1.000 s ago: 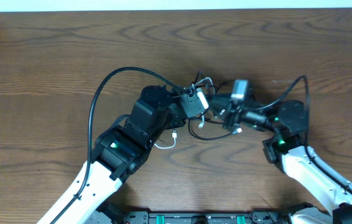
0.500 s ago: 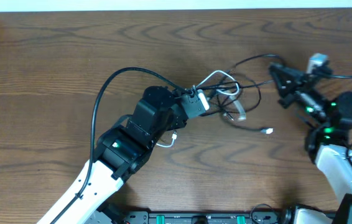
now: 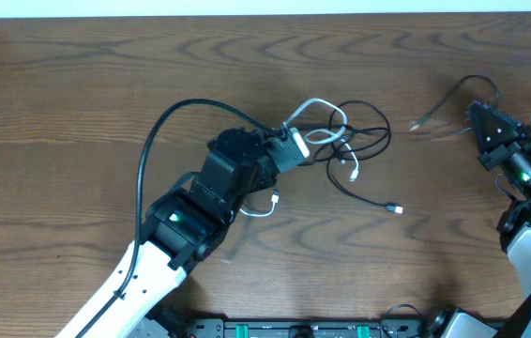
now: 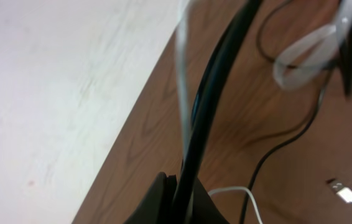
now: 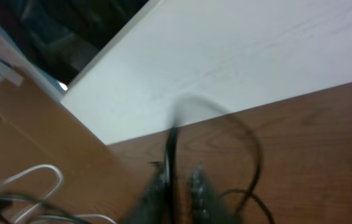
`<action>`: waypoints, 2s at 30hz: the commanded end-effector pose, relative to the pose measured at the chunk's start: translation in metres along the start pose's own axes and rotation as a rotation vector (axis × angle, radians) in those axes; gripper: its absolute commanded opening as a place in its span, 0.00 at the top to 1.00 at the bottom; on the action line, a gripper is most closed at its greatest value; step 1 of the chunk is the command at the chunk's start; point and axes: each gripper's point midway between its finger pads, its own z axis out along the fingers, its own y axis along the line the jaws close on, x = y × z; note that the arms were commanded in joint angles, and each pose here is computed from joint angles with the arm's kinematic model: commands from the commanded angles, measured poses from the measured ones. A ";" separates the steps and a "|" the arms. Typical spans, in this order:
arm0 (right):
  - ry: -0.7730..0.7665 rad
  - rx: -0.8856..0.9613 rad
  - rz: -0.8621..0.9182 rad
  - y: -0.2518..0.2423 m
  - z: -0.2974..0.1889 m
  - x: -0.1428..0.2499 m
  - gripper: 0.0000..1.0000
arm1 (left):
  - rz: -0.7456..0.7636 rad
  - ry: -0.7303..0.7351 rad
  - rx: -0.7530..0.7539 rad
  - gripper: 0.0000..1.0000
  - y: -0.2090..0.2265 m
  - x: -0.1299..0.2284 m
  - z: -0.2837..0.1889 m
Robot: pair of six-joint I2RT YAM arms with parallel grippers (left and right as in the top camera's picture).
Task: Untangle cables
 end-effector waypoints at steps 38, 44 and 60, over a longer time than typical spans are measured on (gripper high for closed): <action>0.442 -0.280 0.196 0.138 0.088 0.156 0.49 | -0.687 -0.624 0.065 0.93 0.091 -0.094 -0.038; 0.420 -0.203 0.288 0.128 0.093 0.154 0.01 | -0.789 -0.659 0.234 0.93 0.108 -0.066 -0.045; 0.646 -0.037 0.646 0.141 0.084 0.218 0.01 | -0.794 -0.645 0.337 0.93 0.100 -0.056 -0.033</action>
